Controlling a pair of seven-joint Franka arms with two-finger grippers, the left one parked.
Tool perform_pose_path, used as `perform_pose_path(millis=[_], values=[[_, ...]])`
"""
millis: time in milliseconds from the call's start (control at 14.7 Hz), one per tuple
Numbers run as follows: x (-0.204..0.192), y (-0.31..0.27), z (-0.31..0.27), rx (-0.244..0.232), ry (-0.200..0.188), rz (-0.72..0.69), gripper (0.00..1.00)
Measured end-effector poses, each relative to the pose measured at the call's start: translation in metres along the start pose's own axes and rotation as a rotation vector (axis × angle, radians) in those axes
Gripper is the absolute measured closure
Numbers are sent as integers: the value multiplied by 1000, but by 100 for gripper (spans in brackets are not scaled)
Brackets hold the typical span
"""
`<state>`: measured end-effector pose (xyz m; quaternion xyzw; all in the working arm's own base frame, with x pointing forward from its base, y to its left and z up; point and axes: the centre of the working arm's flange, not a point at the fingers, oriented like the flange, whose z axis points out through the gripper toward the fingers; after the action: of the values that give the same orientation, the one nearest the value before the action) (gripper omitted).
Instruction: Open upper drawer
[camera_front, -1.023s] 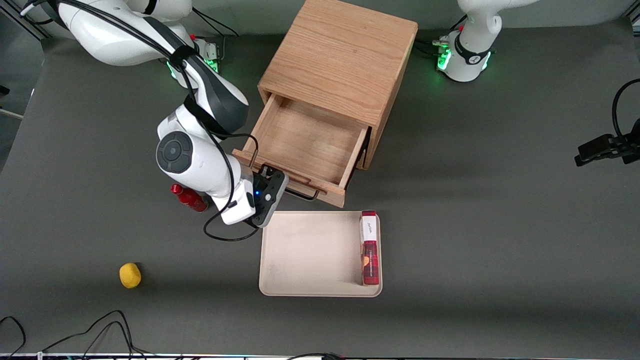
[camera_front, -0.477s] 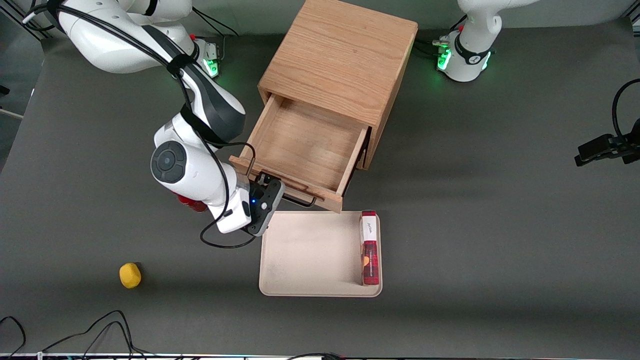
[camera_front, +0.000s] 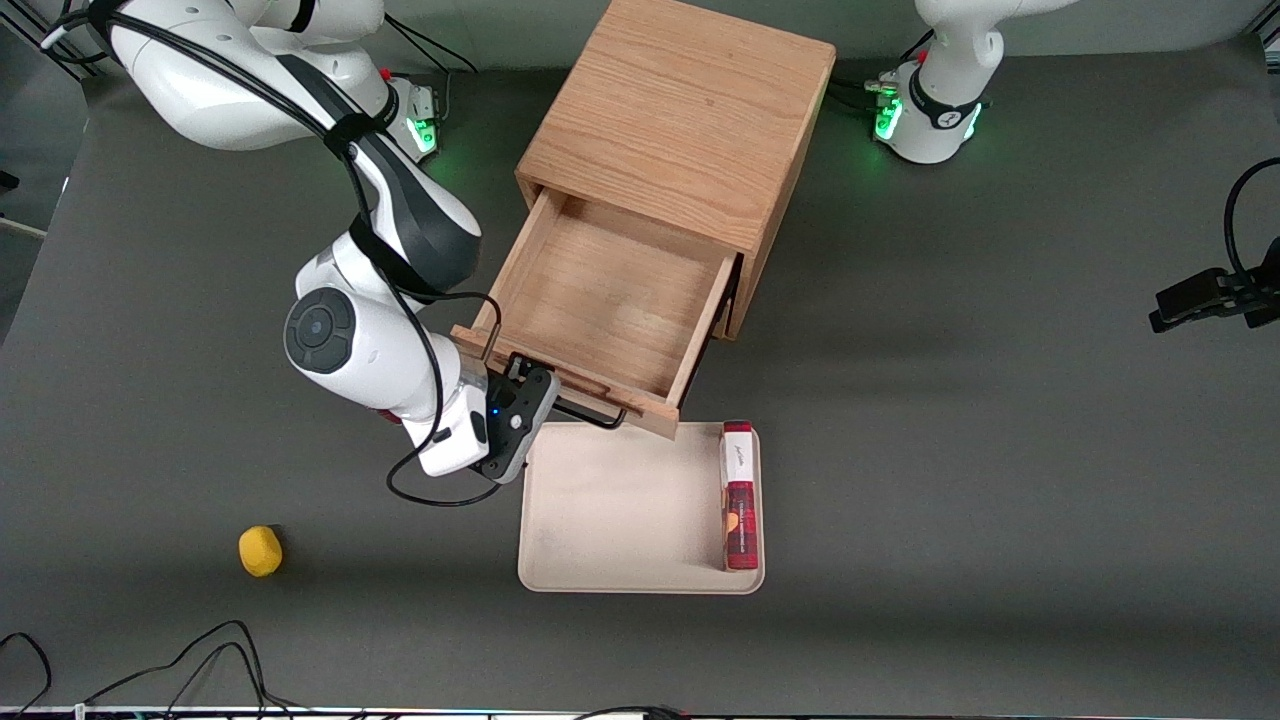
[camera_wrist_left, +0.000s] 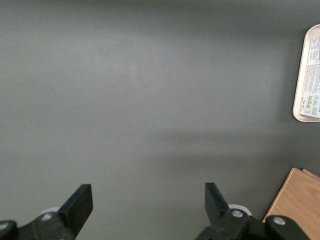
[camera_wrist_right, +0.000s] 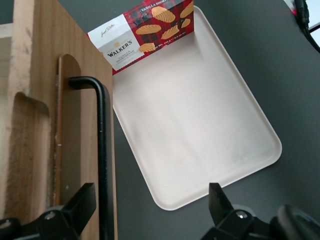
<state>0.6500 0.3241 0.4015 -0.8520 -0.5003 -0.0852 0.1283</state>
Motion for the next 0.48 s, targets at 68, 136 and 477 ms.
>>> perform_pose_path(millis=[68,136,477], values=[[-1,2,0,-1,0,2,0],[-1,3,0,-2,1,3,0],[0,5,-5,-8,10,4,0]])
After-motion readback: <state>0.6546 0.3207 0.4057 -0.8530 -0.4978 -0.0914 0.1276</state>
